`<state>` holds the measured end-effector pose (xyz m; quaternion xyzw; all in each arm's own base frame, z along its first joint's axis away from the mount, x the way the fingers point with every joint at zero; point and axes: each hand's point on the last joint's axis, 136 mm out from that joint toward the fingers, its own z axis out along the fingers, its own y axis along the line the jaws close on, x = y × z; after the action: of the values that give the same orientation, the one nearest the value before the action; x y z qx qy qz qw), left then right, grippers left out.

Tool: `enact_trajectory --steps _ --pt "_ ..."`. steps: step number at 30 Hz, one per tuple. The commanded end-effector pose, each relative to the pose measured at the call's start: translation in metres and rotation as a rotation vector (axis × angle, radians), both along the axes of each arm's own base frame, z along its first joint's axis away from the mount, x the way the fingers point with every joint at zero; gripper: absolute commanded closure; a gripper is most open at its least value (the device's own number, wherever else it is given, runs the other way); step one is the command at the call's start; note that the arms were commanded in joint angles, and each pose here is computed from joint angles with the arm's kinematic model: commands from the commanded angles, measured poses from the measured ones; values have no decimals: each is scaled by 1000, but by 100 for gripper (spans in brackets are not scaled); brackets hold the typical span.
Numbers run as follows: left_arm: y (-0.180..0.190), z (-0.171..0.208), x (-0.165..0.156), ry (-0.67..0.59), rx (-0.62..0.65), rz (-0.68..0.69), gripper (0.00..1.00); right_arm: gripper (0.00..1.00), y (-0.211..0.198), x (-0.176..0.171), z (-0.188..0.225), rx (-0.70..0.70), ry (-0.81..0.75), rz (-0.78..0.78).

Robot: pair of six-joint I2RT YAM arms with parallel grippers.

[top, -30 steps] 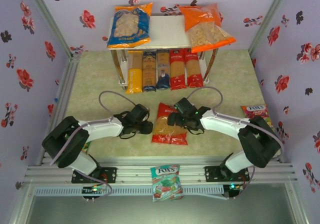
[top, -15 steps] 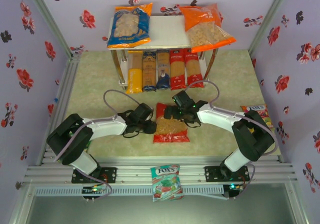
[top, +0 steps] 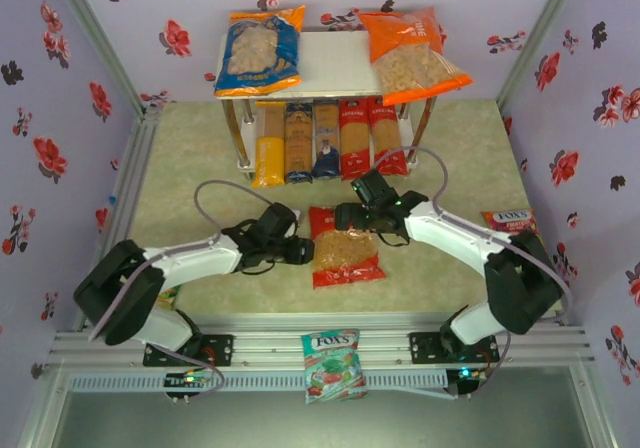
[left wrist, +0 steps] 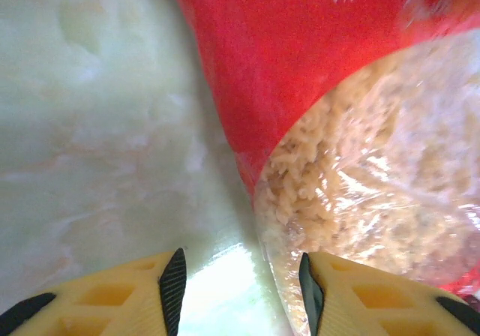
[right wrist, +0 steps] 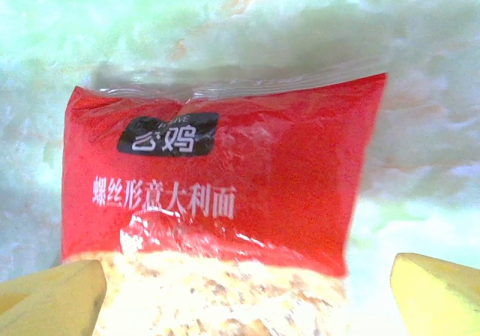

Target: Place and organize the pasta boxes and bags onto the shelf

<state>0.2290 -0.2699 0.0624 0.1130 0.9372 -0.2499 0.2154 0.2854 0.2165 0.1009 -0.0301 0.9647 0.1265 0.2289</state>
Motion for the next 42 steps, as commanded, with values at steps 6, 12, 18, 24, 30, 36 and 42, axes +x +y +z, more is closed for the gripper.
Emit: enact_trajectory --steps 6,12,18,24,30,36,42 --pt "43 55 15 -95 -110 117 47 1 5 -47 5 -140 28 157" --pt "69 92 15 -155 -149 155 44 1 29 -49 -9 -136 56 182" --pt "87 98 10 -177 -159 192 42 1 35 -43 -27 -199 111 176" --pt "90 91 9 -163 -161 203 42 1 33 -38 -45 -268 156 148" --pt "93 89 11 -161 -159 208 42 1 30 -43 -66 -302 222 143" --pt "97 84 11 -153 -156 217 42 1 25 -56 -89 -299 310 152" --pt "98 84 12 -153 -158 223 42 13 9 -73 -113 -294 412 153"
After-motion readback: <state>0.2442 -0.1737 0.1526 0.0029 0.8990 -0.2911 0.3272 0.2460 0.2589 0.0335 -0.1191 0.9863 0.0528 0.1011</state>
